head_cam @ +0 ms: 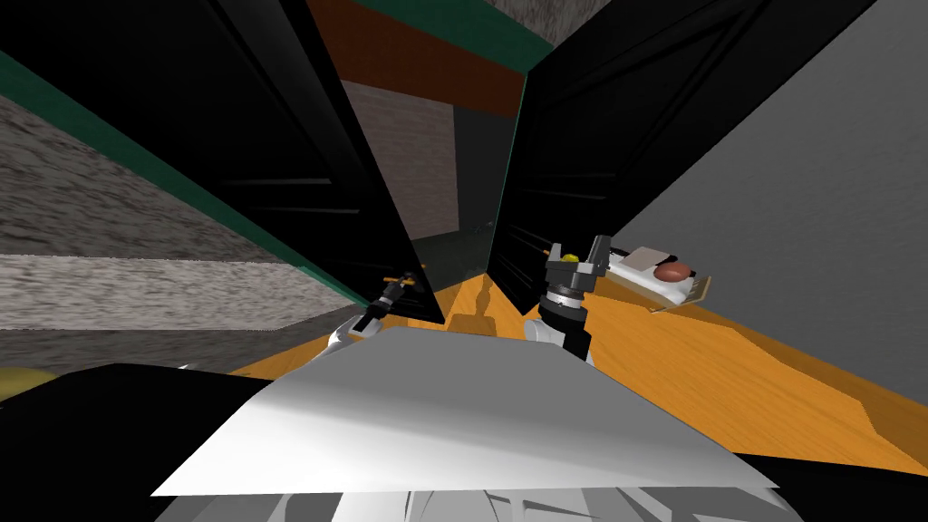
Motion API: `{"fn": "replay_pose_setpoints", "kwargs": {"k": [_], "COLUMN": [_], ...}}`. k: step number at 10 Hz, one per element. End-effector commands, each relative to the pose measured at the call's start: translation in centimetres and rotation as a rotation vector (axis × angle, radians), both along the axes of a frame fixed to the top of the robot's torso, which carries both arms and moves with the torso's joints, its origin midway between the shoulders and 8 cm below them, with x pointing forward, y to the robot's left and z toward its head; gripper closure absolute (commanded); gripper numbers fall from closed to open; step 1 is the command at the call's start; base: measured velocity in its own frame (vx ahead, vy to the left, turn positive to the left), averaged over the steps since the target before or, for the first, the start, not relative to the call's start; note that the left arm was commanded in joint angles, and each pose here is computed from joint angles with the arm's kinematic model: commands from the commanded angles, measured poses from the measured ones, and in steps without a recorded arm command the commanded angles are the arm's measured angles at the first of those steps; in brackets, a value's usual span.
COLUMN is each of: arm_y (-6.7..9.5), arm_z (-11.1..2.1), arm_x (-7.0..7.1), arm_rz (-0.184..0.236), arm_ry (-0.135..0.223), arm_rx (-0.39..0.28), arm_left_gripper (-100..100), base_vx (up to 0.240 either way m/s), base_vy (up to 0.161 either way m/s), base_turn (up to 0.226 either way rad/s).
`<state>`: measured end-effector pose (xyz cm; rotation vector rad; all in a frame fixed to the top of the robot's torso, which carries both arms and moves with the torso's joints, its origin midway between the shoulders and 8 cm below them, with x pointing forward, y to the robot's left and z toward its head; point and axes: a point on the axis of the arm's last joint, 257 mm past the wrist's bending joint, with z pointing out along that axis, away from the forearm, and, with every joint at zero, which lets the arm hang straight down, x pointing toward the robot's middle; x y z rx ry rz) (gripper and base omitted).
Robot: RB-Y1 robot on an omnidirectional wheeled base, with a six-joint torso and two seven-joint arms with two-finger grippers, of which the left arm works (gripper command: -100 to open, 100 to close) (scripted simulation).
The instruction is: Pull the door open
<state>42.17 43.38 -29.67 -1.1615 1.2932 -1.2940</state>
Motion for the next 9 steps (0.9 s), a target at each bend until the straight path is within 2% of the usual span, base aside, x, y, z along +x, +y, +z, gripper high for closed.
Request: {"fn": "replay_pose_setpoints", "kwargs": {"k": [1,5,9], "arm_y": [0.3,0.9,1.4], "arm_z": [0.1,0.2,0.4], "arm_x": [-0.7,-2.6,-4.2], "arm_rz": [-0.012,-0.043,-0.072], "arm_ry": [-0.002,-0.005,-0.006], "arm_rx": [0.002,0.004,0.005], "arm_left_gripper": [100,100,100], "base_vx": [-0.152,-0.183,-0.178], "base_vy": [0.034,0.098,0.072], "base_turn": [-0.136,-0.152,-0.111]}}
